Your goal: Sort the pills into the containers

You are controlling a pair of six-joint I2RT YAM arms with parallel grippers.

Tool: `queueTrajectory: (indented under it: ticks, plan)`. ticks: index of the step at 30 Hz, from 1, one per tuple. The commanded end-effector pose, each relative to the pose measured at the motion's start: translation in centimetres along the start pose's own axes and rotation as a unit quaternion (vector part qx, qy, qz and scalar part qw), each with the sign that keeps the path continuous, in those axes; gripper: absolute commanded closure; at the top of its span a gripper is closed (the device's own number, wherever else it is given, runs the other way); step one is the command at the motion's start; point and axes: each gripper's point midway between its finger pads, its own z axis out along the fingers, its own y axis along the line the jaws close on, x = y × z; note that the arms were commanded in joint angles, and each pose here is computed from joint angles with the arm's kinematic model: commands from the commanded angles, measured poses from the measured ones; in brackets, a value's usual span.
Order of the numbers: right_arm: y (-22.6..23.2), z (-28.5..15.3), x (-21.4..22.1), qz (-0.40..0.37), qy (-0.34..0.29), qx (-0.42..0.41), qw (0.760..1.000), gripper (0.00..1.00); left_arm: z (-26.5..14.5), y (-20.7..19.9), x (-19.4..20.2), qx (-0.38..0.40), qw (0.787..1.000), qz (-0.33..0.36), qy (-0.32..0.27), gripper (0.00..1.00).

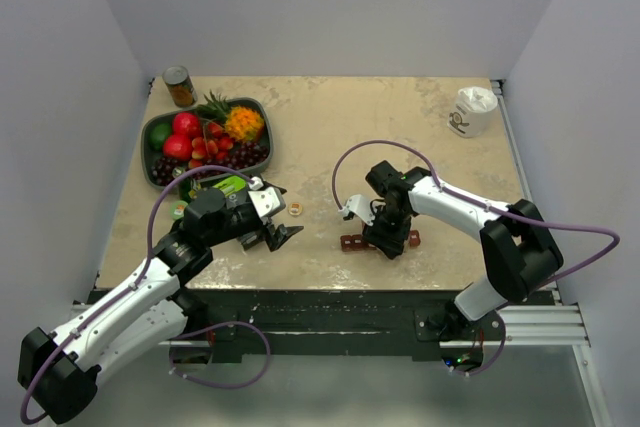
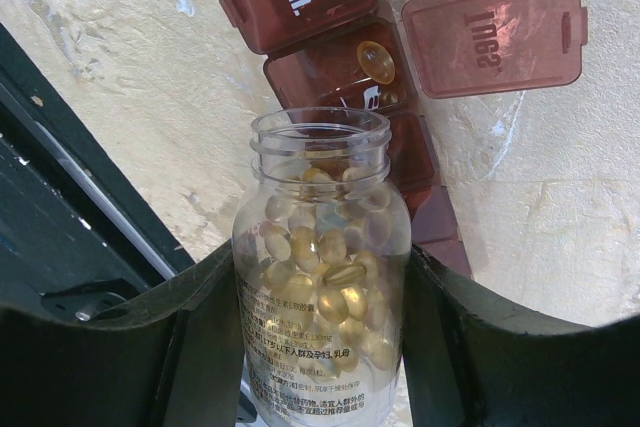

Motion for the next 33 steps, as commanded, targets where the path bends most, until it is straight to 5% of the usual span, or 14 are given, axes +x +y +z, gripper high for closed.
queueTrajectory:
  ticks: [1, 33]
  plan:
    - [-0.1, -1.2, -1.2, -0.001, -0.024, 0.008, 1.000, 0.88, 0.2, -0.2, -1.1, 0.010, 1.000, 0.020, -0.018, 0.04]
    - [-0.2, -1.1, -0.1, 0.017, 0.028, 0.000, 0.999, 0.88, 0.3, -0.3, -0.8, 0.015, 1.000, 0.017, -0.013, 0.04]
